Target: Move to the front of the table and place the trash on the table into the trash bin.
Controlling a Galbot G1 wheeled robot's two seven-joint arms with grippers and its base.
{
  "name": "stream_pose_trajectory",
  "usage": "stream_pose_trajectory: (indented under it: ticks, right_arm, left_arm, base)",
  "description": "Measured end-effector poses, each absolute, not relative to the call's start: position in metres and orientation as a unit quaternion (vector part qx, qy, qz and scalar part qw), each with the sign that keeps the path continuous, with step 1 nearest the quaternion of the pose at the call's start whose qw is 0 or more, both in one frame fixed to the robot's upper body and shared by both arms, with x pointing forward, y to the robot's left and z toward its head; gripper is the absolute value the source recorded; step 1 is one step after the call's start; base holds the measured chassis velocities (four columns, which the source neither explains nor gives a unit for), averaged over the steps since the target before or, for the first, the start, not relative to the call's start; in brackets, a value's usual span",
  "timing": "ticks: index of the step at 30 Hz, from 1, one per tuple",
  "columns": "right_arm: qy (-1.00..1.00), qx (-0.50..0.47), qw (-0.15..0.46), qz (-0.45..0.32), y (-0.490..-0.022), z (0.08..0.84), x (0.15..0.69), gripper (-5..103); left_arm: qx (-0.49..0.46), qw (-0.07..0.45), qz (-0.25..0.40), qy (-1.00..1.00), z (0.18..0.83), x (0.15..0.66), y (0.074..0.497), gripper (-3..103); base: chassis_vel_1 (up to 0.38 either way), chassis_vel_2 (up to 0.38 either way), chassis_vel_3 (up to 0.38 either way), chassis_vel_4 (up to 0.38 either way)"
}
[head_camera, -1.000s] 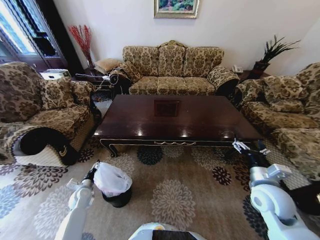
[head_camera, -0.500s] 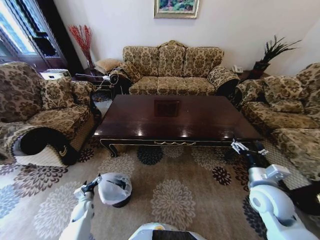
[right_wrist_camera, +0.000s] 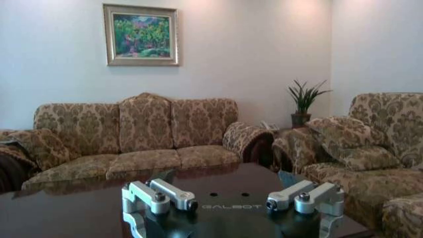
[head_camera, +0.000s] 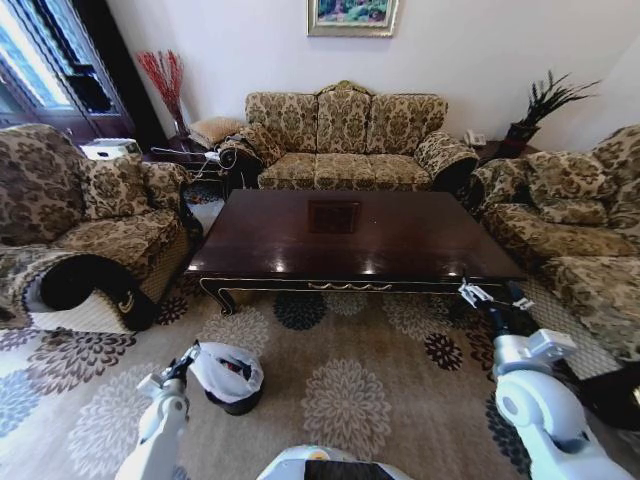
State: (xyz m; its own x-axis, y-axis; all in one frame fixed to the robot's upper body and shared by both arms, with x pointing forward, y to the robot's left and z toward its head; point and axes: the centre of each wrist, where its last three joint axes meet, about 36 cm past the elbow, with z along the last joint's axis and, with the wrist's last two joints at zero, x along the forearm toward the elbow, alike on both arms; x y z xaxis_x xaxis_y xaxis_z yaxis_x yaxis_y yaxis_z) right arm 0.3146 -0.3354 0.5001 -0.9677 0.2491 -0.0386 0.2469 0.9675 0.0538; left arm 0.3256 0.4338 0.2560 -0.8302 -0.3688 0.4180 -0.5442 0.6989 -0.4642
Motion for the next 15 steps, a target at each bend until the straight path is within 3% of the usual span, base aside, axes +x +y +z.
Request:
stream_pose_trajectory:
  ticks: [15]
  right_arm:
    - [0.991, 0.127, 0.022, 0.025, -0.333, 0.499, 0.313, 100]
  left_arm:
    - [0.227, 0.160, 0.323, -0.904, 0.280, 0.332, 0.435, 100]
  base:
    - [0.000, 0.000, 0.000, 0.000]
